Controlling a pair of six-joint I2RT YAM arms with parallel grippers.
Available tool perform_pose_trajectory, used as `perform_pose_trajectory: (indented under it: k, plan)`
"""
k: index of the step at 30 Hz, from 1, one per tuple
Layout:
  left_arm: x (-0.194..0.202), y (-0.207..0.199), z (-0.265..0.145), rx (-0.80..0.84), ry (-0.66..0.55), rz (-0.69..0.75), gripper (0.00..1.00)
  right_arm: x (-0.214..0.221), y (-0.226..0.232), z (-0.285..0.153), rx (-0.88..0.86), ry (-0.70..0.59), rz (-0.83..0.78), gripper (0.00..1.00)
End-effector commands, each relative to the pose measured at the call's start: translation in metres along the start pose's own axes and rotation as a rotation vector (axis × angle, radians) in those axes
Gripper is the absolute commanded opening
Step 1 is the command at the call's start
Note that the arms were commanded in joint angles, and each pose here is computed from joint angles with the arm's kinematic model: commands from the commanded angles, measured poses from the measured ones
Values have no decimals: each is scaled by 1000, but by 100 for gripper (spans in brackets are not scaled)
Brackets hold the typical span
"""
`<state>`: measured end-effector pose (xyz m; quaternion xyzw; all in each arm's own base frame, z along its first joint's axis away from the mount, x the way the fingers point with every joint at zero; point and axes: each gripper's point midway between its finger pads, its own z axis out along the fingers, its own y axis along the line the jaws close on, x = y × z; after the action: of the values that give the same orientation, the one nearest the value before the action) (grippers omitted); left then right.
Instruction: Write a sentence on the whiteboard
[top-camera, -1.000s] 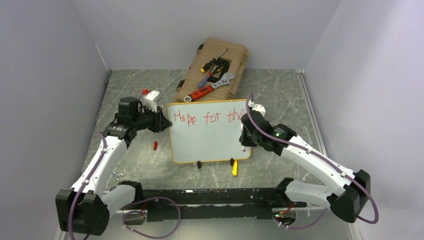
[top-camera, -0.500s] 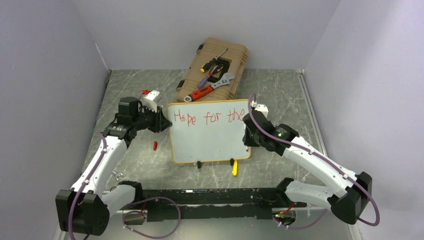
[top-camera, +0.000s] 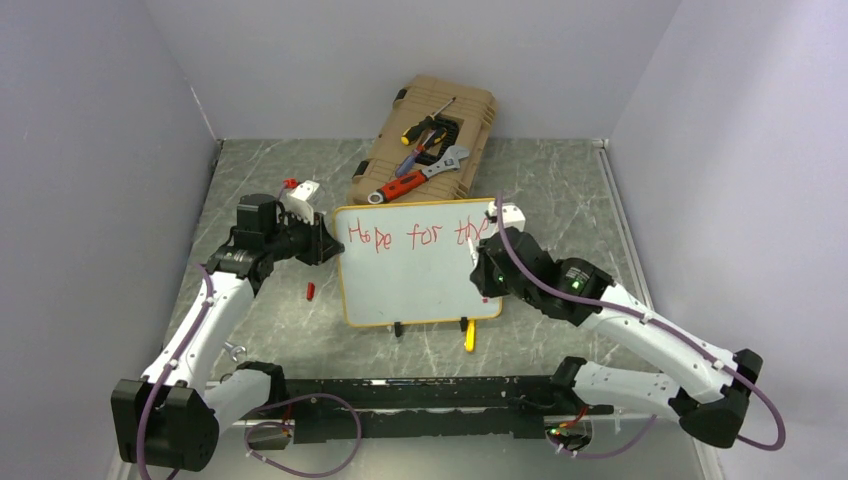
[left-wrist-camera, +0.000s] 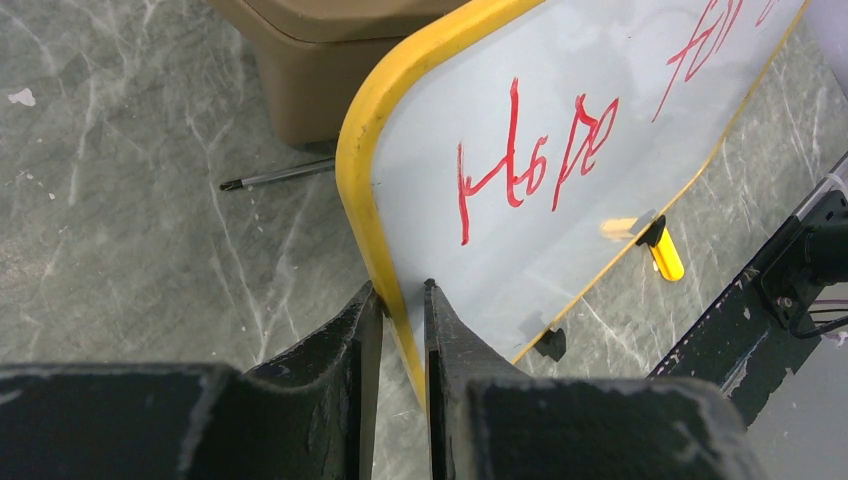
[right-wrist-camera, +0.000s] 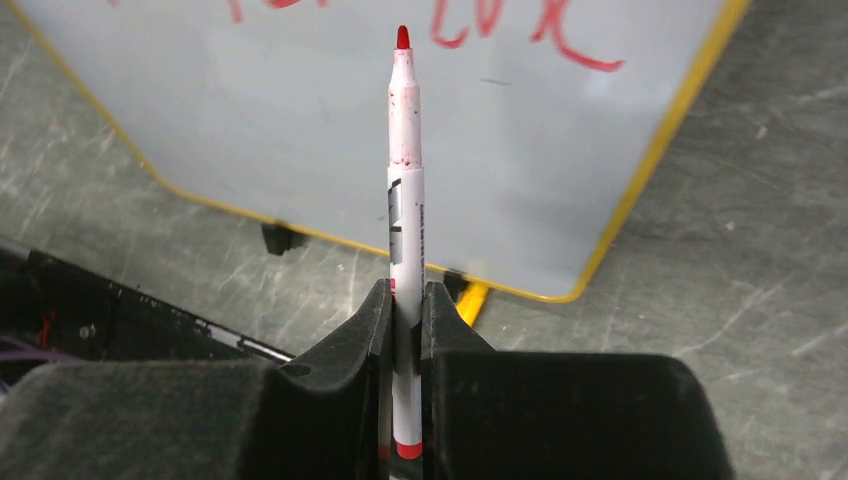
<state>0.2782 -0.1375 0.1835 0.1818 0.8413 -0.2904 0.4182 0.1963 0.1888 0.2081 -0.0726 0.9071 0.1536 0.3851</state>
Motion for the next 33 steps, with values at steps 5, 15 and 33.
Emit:
perform_pose_trajectory:
  k: [5,15,33]
  plan:
    - [-12,-10,-5,20,-39,28,0,-14,52,-11,-126,-83,-13,0]
    - [-14,-11,-6,16,-48,16,0,-6,91,-10,-223,-89,4,0]
    - [-11,-3,1,3,-26,30,0,28,161,19,-343,-55,-12,0]
